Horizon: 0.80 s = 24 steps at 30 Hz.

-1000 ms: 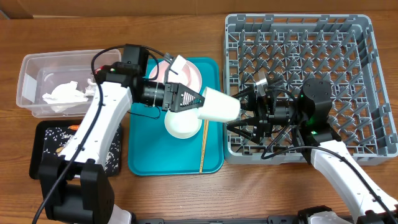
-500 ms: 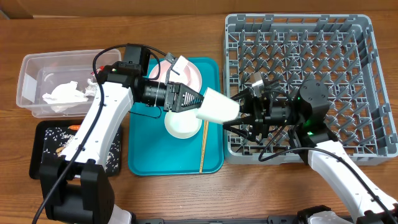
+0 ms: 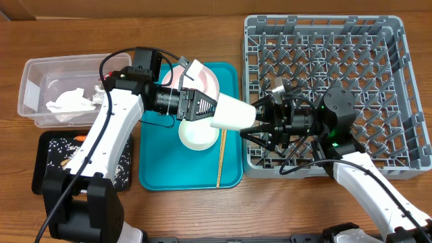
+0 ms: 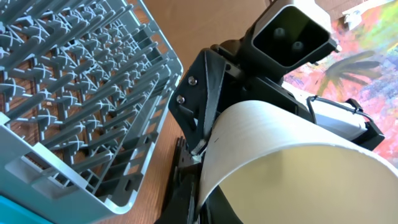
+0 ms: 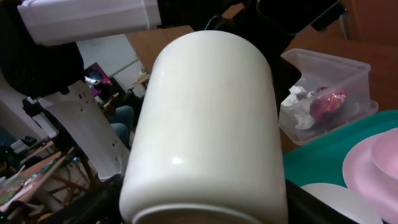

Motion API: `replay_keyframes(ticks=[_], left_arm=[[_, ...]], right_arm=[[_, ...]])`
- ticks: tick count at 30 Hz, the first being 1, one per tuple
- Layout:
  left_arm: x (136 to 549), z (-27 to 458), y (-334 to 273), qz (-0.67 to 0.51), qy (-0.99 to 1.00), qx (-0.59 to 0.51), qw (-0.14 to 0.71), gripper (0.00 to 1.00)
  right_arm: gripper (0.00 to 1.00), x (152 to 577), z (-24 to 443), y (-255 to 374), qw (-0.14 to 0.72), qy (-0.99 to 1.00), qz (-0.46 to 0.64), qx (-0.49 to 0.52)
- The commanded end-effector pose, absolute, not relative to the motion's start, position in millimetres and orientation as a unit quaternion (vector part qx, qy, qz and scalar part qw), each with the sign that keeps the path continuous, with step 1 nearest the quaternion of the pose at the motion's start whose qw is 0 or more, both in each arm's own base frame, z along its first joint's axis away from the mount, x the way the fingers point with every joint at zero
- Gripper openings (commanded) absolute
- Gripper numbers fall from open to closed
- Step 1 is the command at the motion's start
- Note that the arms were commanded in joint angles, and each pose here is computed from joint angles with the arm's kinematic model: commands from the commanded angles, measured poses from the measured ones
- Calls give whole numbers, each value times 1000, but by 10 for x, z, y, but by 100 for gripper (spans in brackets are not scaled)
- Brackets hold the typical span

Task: Sort waste into correct bins and load items into the dishwasher
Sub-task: 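Close the right gripper around the cup's base beside the left gripper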

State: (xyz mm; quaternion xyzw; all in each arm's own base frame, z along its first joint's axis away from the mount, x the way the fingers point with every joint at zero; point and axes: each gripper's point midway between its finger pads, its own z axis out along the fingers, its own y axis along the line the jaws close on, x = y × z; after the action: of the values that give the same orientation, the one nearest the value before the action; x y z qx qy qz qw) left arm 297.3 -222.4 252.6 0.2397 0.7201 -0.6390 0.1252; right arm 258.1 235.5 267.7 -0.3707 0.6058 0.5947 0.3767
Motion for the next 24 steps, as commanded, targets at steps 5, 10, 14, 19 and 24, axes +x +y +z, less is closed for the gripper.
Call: replay_keyframes(ticks=[5, 10, 14, 19, 24], left_arm=[[3001, 2392, -2220, -616, 742, 237, 120, 4], [3001, 2390, -2220, -616, 742, 237, 120, 4], [3001, 2390, -2220, -616, 742, 237, 120, 4], [3001, 2391, -2220, -616, 742, 237, 120, 4], [3002, 2391, -2220, -616, 742, 237, 120, 4]], right_arm=[[81, 2531, 2830, 2403, 397, 579, 590, -400], [82, 2580, 2837, 2403, 407, 583, 584, -393], [83, 2580, 2837, 2403, 408, 582, 583, -394], [81, 2578, 2866, 2402, 416, 575, 580, -399], [77, 2575, 2860, 2409, 414, 576, 581, -399]])
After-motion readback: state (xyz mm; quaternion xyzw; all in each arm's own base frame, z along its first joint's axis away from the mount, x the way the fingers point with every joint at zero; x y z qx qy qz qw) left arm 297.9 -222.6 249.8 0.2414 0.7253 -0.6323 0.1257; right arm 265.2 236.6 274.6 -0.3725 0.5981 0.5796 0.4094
